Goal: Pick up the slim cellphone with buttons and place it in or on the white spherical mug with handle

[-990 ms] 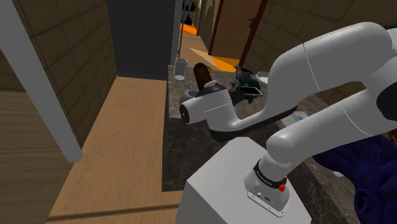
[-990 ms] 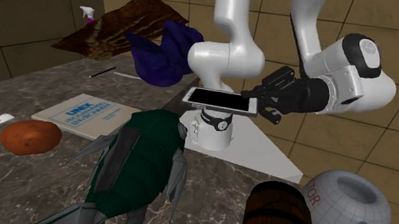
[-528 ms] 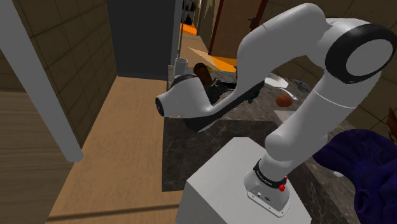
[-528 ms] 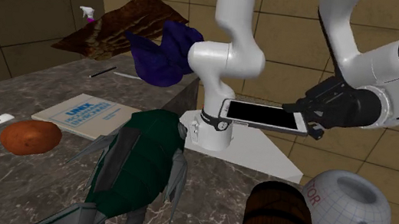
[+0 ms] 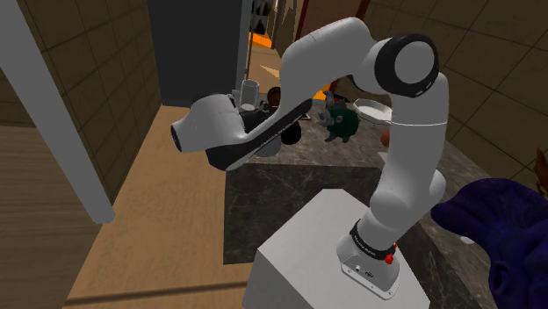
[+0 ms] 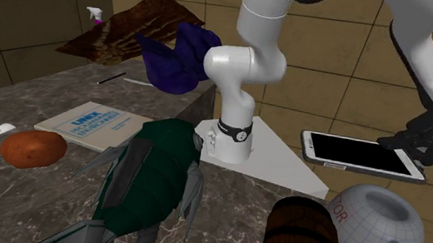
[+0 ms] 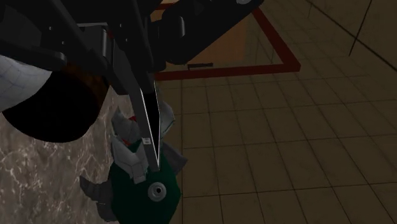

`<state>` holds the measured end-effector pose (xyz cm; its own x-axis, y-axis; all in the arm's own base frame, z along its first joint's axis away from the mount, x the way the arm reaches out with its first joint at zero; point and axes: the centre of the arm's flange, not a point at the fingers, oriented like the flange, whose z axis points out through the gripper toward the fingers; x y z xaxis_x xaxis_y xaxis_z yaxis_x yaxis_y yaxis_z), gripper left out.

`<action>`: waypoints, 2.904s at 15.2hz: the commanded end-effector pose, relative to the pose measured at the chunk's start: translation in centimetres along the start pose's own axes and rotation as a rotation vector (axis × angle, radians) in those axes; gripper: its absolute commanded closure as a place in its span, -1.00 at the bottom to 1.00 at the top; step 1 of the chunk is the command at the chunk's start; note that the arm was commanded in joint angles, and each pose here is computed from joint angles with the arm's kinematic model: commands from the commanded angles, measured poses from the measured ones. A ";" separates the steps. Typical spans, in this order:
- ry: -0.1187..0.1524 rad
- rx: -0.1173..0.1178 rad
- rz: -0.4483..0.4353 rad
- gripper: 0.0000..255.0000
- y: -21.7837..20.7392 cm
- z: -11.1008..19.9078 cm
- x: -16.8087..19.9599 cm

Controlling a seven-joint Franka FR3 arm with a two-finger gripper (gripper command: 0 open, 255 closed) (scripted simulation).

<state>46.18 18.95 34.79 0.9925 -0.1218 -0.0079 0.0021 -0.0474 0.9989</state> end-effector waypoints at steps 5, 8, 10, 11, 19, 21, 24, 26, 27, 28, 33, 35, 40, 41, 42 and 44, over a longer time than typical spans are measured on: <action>-0.001 -0.002 0.001 1.00 -0.1 -4.6 5.5; -0.001 -0.002 0.001 1.00 -1.7 -4.5 5.5; -0.001 -0.002 0.001 1.00 -2.8 -4.5 5.5; -0.001 -0.002 0.001 1.00 -3.3 -4.5 5.5; -0.001 -0.002 0.001 1.00 -7.0 -4.3 5.6; -0.001 -0.002 0.001 1.00 -7.0 -4.3 5.6; -0.002 -0.002 0.001 1.00 -7.0 -4.3 5.6; -0.002 -0.002 0.001 1.00 -7.0 -4.3 5.6; -0.001 -0.002 0.001 -1.00 -7.0 -4.3 5.6; -0.001 -0.002 0.001 -1.00 -7.1 -4.2 5.7; -0.001 -0.002 0.001 -1.00 -7.0 -5.6 5.6; -0.001 -0.002 0.001 -1.00 -7.0 -8.2 5.6; -0.001 -0.002 0.001 -1.00 -7.0 -9.3 5.6; -0.001 -0.002 0.001 -1.00 -7.0 -9.3 5.6; -0.001 -0.002 0.001 -1.00 -7.0 -9.3 5.6; -0.001 -0.002 0.001 -1.00 -7.0 -9.3 5.6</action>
<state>52.85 28.35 29.74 0.9934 -0.1097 0.0349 -0.0381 -0.0274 0.9989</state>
